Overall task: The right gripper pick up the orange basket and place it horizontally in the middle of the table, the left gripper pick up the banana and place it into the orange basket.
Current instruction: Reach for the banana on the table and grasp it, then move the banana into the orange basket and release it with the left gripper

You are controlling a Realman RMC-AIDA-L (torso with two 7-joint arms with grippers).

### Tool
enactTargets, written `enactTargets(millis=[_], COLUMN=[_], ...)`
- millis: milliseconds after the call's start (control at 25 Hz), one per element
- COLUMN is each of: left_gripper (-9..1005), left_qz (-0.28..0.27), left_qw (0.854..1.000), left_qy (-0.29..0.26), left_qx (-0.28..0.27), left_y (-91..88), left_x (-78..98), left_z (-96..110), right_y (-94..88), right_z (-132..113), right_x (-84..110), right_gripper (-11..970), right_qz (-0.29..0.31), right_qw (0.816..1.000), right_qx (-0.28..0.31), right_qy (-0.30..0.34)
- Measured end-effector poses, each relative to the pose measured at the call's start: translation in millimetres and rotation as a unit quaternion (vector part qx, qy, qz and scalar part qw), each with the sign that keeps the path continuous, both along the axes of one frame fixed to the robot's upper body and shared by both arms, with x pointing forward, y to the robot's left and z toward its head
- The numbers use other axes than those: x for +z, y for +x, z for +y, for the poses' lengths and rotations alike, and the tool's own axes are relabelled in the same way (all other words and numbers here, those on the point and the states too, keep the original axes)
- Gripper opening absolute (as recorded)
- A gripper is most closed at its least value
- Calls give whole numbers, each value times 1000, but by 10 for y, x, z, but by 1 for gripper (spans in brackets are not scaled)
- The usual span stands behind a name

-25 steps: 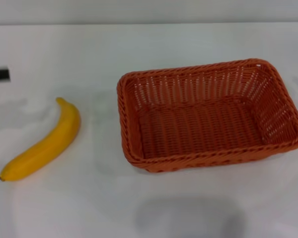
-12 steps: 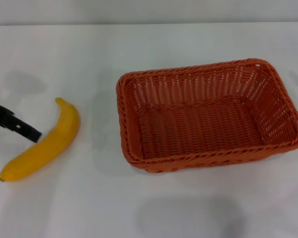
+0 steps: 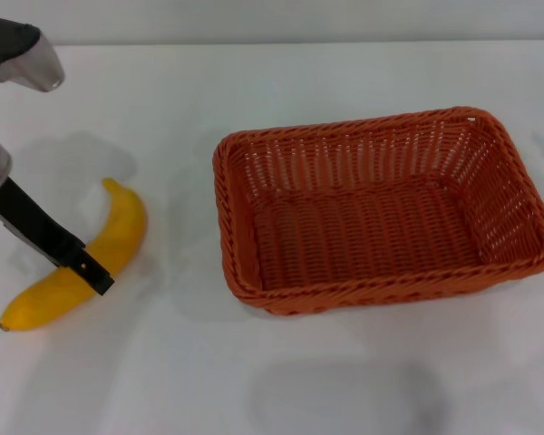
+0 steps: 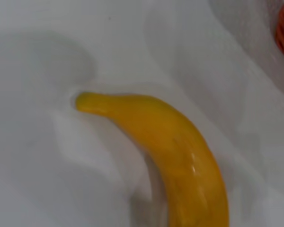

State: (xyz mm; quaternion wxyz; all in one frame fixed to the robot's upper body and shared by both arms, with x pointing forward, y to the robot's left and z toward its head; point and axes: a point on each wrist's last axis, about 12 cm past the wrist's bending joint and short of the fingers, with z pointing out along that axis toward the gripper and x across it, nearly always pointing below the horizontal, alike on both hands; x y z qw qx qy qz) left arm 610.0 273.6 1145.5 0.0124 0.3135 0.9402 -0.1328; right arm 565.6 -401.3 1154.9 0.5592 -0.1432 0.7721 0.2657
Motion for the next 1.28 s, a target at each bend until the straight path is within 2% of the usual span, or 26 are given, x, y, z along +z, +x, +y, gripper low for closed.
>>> enactTargets(millis=[520,720,800,960,1080,1200,1280], left_gripper=[780,563,542,499,502,505,507], left_qz=[-28,-38,-40,-63,-74,-111,-134], left_qw=[999,999,999,997,997,993,988], left_qy=[19,24,27,34,14,-29,-66], left_qx=[8,10,12,22,10,-9,-41], left_y=[84,111,117,209,280,398,452], left_x=[-111,-126,-117,116,379,748,963], left_z=[-33,-34,-16,146,203,139,-6], right_y=[39,41,42,40,41,46,47], right_z=[-1,-3,-5,-20,-30,-30,-36], right_x=[19,22,22,29,35,42,47], right_gripper=[761,761,761,761,761,761,761], right_qz=[-2,-3,-3,-3,-3,-4,-4], right_qw=[1000,1000,1000,1000,1000,1000,1000], right_qx=[-4,-6,-6,-8,-9,-8,-9], right_qy=[-5,-3,-3,-4,-5,-6,-7])
